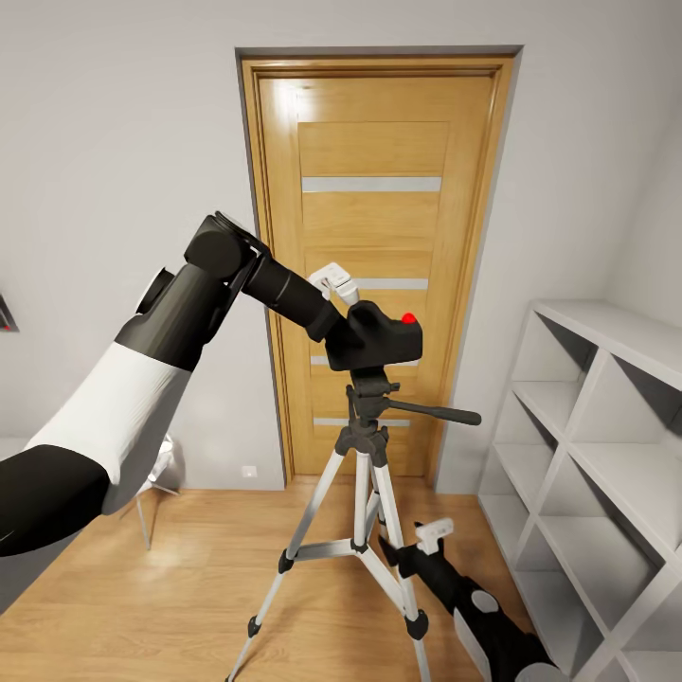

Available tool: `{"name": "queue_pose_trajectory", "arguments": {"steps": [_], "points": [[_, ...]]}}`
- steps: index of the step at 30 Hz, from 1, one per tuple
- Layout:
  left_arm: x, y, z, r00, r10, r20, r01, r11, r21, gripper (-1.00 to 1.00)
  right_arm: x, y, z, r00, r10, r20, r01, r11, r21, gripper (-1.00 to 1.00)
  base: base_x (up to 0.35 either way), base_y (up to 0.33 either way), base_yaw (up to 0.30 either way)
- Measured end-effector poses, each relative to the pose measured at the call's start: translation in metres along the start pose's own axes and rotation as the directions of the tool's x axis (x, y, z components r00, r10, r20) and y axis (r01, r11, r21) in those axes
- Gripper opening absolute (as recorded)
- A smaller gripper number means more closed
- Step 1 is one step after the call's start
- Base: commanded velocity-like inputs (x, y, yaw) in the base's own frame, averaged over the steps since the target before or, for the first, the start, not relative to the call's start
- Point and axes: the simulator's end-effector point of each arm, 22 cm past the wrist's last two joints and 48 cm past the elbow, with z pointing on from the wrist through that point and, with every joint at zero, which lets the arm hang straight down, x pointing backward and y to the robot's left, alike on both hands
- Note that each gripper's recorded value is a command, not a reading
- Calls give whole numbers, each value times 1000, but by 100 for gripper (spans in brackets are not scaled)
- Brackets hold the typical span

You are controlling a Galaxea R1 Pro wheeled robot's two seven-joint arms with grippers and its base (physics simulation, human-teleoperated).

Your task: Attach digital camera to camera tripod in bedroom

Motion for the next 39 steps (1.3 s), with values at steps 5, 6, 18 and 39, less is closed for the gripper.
{"name": "queue_pose_trajectory", "arguments": {"steps": [5, 6, 18, 39], "points": [[0, 0, 0, 1000, 0, 1, 0, 1000, 0, -100, 1, 6, 1, 1000, -14, -5, 13, 1000, -16, 100, 0, 0, 0], [0, 0, 0, 1000, -1, 1, 1, 1000, 0, -100, 1, 7, 1, 1000, -16, -6, 16, 1000, -20, 100, 0, 0, 0], [0, 0, 0, 1000, 0, 0, 0, 1000, -1, -100, 4, 15, 2, 999, -40, -12, 39, 998, -44, -100, 0, 0, 0], [5, 5, -3, 1000, -7, -6, 7, 1000, -11, -100, 3, 15, 2, 999, -40, -7, 40, 998, -43, -100, 0, 0, 0]]}}
